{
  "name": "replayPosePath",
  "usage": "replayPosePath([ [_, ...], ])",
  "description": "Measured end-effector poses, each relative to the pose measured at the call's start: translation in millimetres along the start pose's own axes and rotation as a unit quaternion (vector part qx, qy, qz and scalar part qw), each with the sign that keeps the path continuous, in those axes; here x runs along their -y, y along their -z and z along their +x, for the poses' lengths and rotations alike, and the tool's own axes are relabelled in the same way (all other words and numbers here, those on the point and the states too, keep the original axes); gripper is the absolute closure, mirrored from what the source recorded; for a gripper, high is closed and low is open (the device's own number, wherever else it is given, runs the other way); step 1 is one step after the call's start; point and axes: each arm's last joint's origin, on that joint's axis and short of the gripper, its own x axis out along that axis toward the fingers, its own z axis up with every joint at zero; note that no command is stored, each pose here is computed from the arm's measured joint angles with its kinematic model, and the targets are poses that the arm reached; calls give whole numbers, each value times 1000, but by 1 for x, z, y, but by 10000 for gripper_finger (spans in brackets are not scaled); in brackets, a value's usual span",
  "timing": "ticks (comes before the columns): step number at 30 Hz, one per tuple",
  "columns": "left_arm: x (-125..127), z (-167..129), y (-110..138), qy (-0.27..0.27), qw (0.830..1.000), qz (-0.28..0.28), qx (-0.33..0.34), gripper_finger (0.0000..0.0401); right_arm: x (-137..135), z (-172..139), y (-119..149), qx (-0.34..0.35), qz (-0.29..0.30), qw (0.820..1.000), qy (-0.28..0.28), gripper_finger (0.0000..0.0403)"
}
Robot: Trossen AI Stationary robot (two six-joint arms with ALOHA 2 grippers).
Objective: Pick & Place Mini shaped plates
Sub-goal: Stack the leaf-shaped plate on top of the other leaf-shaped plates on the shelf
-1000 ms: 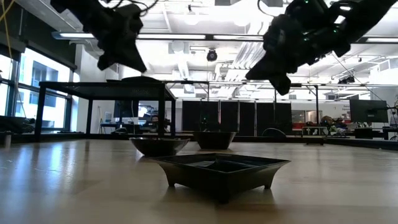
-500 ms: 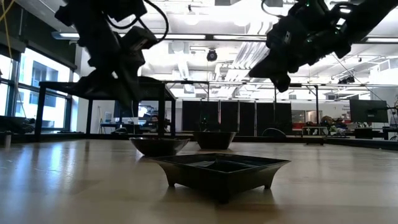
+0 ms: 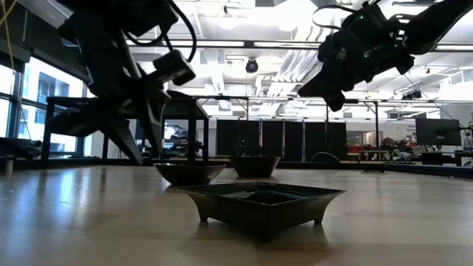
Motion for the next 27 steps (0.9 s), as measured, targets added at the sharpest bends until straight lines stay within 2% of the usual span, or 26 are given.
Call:
replayPosePath([
  [7,6,14,0,32,999,-27,9,295,1,0,0,-1,-3,1000,-3,401],
  [17,5,16,-2,31,998,-42,37,395,-1,0,0,-6,-15,999,-27,401],
  [22,5,15,-2,30,998,-35,38,398,-1,0,0,-6,-15,999,-27,397],
  [27,12,-1,-7,23,999,-2,49,400,-1,0,0,-5,-15,999,-27,401],
])
